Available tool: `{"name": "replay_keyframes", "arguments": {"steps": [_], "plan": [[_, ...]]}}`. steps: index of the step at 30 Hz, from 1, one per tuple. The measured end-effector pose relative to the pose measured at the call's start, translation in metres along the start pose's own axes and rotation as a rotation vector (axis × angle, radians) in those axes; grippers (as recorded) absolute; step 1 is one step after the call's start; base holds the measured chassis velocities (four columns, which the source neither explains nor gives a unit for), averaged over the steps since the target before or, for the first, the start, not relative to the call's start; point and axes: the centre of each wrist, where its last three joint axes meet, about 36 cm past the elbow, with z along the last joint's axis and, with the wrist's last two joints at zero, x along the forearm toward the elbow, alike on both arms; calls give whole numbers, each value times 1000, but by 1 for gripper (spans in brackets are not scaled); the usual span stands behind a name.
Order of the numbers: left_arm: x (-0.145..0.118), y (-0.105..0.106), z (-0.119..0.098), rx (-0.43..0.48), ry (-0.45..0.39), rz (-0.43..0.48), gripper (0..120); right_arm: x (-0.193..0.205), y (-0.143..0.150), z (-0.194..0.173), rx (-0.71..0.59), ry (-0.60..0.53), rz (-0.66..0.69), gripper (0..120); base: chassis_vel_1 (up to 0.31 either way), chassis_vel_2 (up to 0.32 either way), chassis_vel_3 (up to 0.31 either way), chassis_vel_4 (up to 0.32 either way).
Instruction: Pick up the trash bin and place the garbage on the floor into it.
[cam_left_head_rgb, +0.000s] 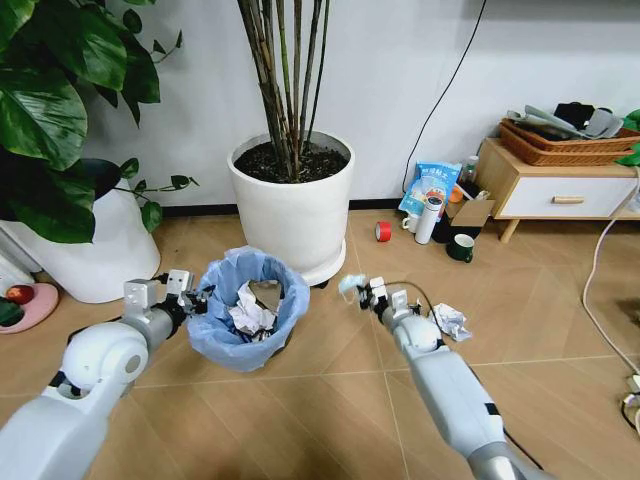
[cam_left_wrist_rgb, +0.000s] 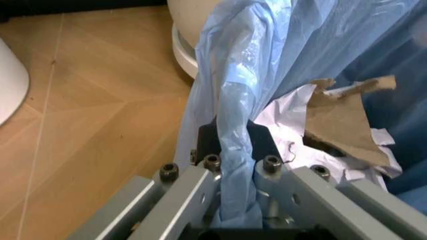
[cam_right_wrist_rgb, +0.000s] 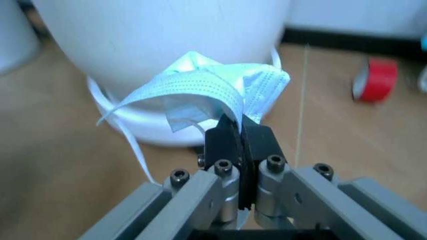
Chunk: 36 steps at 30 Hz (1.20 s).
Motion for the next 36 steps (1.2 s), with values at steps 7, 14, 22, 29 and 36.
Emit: {"name": "replay_keyframes", "arguments": {"steps": [7,14,22,29,36], "plan": [[-16,-1,-2,2,15,1,0,10,6,-60,-29,-109,-71,0,0,0,0,0],[-45,-14,-9,28,34,34,0,49,24,-139,-66,-235,-210,0,0,0,0,0],[-61,-26,-20,40,33,60,0,101,46,-179,-16,-246,-363,0,0,0,0,0],[-61,-26,-23,42,31,61,0,116,57,-170,38,-169,-434,0,0,0,0,0],[-62,-23,-25,44,29,55,0,117,74,-158,88,-116,-498,0,0,0,0,0]]}}
